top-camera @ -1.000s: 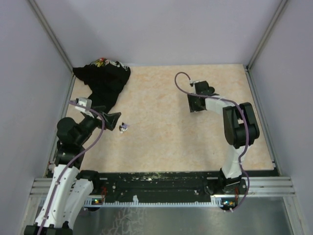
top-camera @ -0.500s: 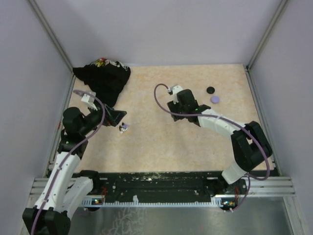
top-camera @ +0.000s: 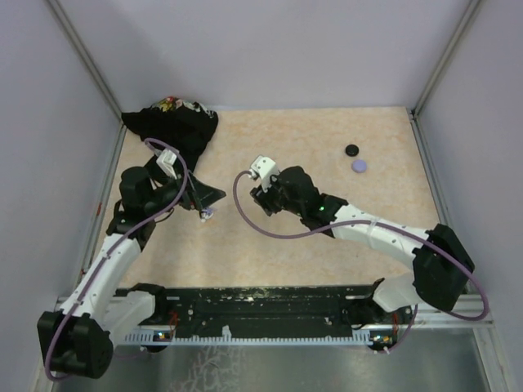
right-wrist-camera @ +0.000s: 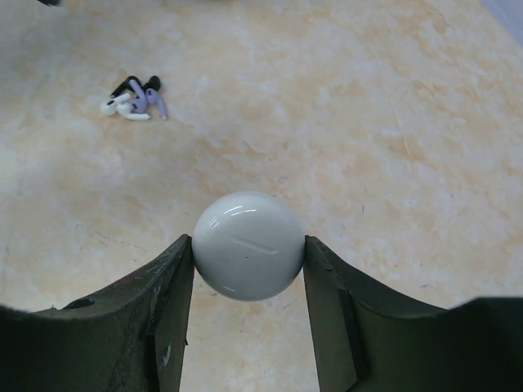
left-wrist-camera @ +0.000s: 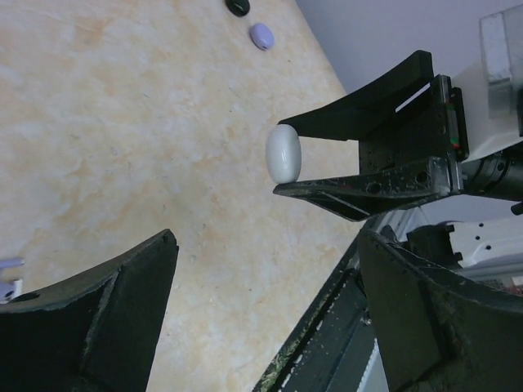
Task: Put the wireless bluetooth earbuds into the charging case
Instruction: Pick up the charging case at the center of the board, then open the charging case.
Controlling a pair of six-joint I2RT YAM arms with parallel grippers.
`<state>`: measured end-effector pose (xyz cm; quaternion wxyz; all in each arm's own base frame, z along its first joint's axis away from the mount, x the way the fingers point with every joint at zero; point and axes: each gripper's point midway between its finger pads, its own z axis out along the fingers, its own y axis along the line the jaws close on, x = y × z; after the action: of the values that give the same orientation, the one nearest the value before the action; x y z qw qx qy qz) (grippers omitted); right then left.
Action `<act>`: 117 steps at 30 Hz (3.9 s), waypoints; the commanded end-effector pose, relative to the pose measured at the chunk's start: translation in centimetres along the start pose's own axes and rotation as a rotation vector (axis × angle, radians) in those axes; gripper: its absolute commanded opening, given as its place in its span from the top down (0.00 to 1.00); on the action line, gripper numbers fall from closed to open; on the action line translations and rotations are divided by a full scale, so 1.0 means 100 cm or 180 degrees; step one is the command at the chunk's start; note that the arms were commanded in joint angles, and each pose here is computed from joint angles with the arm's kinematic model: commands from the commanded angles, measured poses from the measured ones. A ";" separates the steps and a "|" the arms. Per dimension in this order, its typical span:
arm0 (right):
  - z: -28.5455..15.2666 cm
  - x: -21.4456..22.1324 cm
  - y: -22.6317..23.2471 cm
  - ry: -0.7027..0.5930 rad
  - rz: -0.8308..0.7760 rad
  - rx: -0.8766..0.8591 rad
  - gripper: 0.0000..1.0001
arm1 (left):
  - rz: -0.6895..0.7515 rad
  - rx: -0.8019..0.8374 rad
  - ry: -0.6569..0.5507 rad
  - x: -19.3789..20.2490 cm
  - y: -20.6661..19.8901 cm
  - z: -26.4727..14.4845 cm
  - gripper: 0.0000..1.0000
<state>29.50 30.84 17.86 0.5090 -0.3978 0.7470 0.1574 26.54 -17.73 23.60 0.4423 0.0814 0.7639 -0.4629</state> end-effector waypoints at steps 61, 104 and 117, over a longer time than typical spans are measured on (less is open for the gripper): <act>-0.105 -0.105 0.045 -0.1697 0.0206 -0.1595 0.21 | 0.1698 0.1251 0.0413 -0.012 -0.098 0.026 1.00; -0.107 -0.112 0.072 -0.1809 0.0461 -0.2532 0.97 | 0.2161 0.1825 0.0250 -0.008 -0.151 0.017 0.88; -0.113 -0.112 0.076 -0.1800 0.0390 -0.2622 1.00 | 0.1987 0.1199 0.0143 -0.021 -0.125 0.030 0.58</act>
<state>19.40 33.31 28.86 0.4656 -0.4345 0.5232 0.5663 21.12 -27.11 31.57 0.4863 0.4317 0.5976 -0.4690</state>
